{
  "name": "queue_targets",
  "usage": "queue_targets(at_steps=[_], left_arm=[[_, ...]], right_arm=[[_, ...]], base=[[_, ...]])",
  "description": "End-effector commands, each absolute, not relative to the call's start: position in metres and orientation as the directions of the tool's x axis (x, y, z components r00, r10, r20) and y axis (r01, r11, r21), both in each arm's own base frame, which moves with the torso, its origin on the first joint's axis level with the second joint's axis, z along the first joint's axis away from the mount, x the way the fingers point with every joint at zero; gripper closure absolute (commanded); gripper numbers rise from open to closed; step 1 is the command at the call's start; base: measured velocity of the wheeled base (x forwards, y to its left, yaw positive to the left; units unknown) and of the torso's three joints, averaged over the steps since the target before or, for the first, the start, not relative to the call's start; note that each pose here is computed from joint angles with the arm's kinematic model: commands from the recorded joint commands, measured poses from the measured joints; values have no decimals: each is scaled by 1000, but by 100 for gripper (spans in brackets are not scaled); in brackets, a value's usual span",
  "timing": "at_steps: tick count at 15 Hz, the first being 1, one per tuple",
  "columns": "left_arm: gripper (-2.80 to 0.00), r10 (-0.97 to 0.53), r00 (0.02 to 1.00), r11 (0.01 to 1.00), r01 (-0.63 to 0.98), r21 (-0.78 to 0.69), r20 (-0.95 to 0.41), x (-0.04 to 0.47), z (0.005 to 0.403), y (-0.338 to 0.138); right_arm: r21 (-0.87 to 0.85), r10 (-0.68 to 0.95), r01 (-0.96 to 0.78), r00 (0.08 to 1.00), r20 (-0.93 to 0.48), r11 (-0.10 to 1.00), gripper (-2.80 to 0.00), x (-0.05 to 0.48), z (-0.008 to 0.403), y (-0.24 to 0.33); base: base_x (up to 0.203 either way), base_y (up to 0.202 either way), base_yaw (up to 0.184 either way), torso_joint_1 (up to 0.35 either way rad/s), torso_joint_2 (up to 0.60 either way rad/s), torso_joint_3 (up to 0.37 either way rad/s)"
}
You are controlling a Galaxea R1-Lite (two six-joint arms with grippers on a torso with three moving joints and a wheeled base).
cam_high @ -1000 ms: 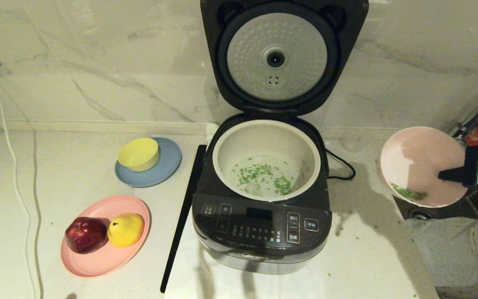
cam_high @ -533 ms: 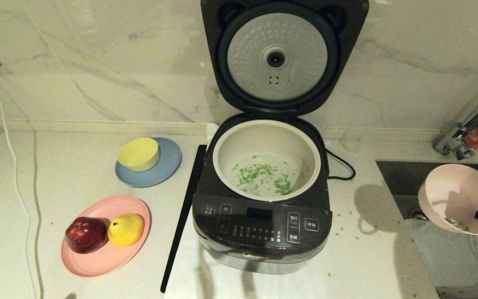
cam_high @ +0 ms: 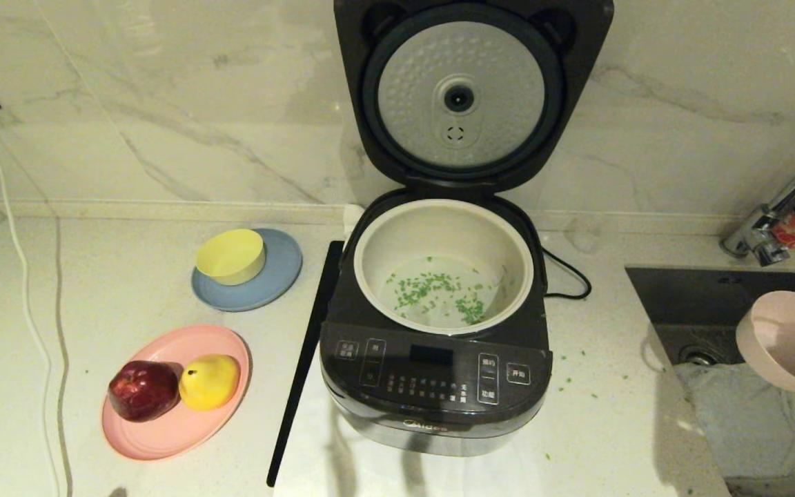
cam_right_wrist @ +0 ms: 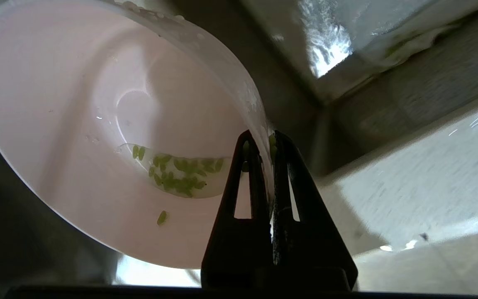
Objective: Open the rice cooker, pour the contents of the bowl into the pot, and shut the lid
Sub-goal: Fill a bowl with water from the tap
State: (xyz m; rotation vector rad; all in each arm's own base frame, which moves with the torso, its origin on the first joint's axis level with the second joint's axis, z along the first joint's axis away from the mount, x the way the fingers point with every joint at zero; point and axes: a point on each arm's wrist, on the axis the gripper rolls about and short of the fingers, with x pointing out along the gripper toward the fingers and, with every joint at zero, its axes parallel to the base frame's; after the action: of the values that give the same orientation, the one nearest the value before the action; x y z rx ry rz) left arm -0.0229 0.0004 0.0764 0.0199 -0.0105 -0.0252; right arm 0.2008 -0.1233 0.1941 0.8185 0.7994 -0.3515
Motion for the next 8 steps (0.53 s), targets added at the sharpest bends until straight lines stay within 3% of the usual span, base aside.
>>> queue_targets(at_steps=[1, 8], left_arm=[[0, -25, 1000, 999, 25, 20, 2, -22, 74, 0], [0, -26, 1000, 999, 26, 20, 2, -22, 74, 0]], right_arm=[[522, 15, 624, 633, -774, 582, 0, 210, 170, -154], [549, -32, 698, 631, -775, 460, 0, 216, 136, -221]], base=[[0, 0, 0, 0, 0, 0], [0, 0, 0, 0, 0, 0]])
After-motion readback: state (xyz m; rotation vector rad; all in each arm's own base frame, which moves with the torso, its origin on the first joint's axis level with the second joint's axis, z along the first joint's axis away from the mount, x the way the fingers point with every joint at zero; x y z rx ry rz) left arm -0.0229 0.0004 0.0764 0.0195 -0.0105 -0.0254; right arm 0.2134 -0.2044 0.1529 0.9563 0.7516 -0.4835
